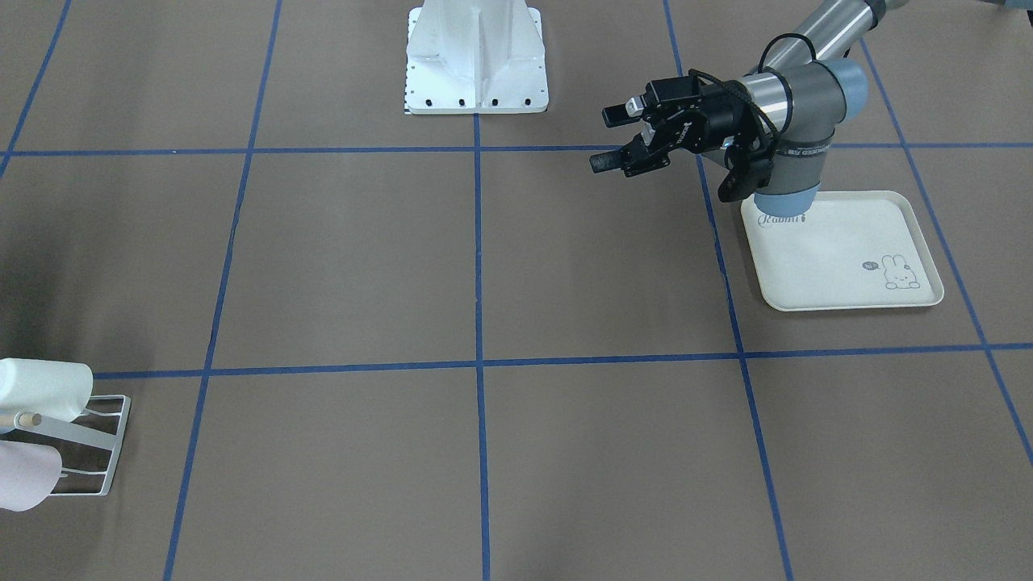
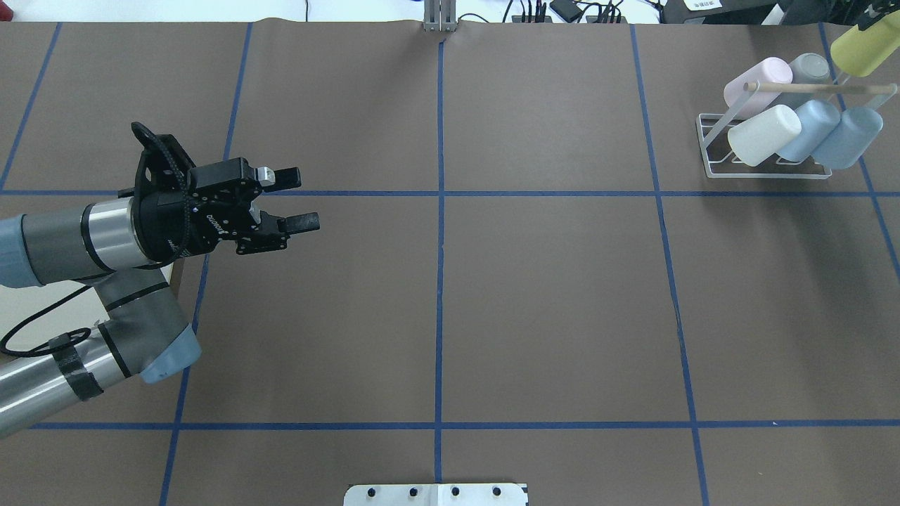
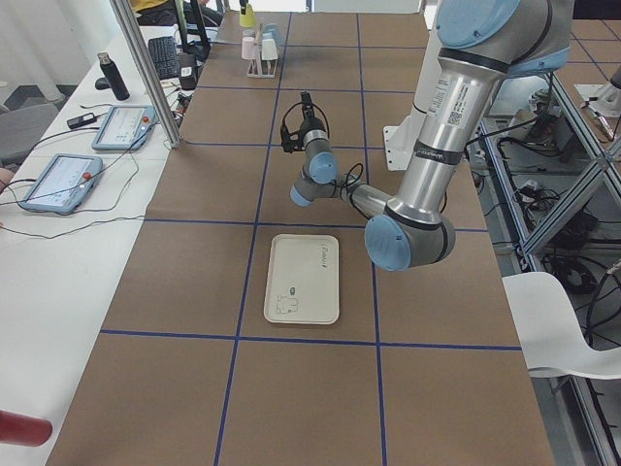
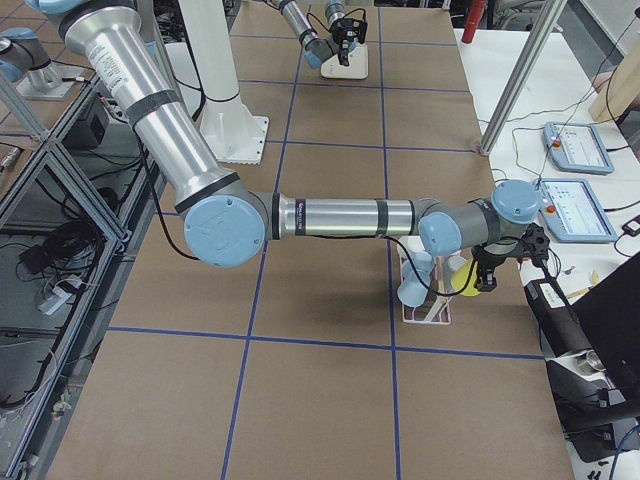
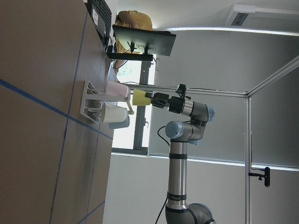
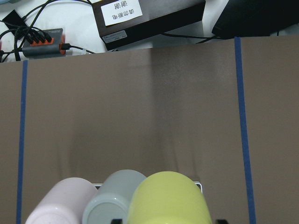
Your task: Transfer IKEA cup to right arm and place on rack
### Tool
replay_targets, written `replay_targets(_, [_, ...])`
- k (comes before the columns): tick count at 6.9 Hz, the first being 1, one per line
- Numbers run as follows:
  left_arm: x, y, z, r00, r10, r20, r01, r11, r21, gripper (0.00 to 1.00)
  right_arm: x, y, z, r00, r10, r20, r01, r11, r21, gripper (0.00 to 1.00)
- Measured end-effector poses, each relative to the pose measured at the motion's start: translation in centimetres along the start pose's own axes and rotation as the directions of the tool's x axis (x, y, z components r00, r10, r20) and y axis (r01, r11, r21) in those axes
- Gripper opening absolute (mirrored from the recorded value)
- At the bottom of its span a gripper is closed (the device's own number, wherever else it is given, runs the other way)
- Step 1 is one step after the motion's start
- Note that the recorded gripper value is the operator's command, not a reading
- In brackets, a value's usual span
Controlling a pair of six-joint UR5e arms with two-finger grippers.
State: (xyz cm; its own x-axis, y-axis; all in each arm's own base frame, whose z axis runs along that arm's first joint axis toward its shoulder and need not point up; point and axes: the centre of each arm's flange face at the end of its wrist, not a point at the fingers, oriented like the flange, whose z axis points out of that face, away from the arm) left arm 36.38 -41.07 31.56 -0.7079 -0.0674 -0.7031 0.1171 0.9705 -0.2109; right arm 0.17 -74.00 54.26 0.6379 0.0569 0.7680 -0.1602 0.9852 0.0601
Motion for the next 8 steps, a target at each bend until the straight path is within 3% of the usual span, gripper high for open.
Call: replay_targets(8, [-0.1,0.0,0.0,1.000,0.000,0.000,0.000,1.000,0.000,0.98,-0.1,0.3,2.4,0.999,-0.013,-0.032,0.012,1.000,-0.026,0.01])
